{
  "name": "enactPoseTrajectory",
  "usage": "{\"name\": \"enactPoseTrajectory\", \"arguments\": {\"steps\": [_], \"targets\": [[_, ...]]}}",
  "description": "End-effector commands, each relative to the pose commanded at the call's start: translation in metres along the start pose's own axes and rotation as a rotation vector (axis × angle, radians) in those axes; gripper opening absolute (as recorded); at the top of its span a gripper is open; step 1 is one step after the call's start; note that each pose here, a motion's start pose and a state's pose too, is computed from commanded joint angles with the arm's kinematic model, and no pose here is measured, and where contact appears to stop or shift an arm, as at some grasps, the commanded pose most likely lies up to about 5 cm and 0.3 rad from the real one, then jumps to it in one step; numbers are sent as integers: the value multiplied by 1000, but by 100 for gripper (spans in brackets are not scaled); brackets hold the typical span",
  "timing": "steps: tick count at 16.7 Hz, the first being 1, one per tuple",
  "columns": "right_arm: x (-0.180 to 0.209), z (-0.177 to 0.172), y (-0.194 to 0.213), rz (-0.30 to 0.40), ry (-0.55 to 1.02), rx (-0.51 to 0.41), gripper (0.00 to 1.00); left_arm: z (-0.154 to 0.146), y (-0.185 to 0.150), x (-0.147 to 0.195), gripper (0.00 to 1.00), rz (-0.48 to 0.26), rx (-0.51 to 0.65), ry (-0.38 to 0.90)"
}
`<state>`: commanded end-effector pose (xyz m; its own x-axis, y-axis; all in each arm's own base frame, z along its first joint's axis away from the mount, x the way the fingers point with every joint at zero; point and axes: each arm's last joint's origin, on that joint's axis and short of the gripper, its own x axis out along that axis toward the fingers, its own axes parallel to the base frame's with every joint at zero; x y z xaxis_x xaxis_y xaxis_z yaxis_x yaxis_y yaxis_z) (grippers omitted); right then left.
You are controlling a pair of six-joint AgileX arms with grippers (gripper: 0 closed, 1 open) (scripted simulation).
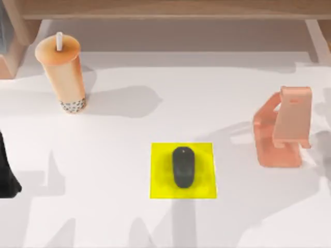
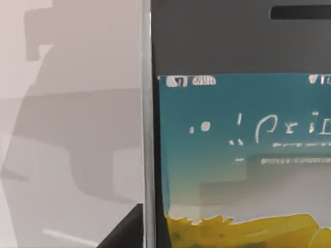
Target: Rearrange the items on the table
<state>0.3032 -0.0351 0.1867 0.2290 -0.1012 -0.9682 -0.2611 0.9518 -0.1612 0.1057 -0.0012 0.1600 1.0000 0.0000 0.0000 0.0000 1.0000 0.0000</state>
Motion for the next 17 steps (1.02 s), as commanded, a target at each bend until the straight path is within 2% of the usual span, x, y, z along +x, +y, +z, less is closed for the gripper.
{"name": "enactPoseTrajectory", "arguments": {"steps": [3,6,10,17], "targets": [[-44,10,34,-99,-181,75,0,0,0,0,100,0,0,0],[-82,8,69,-146,-383,166,0,0,0,0,100,0,0,0],[-101,-6,112,-141,-609,263,0,0,0,0,100,0,0,0],[-81,-43,167,-96,-845,341,0,0,0,0,100,0,0,0]]}}
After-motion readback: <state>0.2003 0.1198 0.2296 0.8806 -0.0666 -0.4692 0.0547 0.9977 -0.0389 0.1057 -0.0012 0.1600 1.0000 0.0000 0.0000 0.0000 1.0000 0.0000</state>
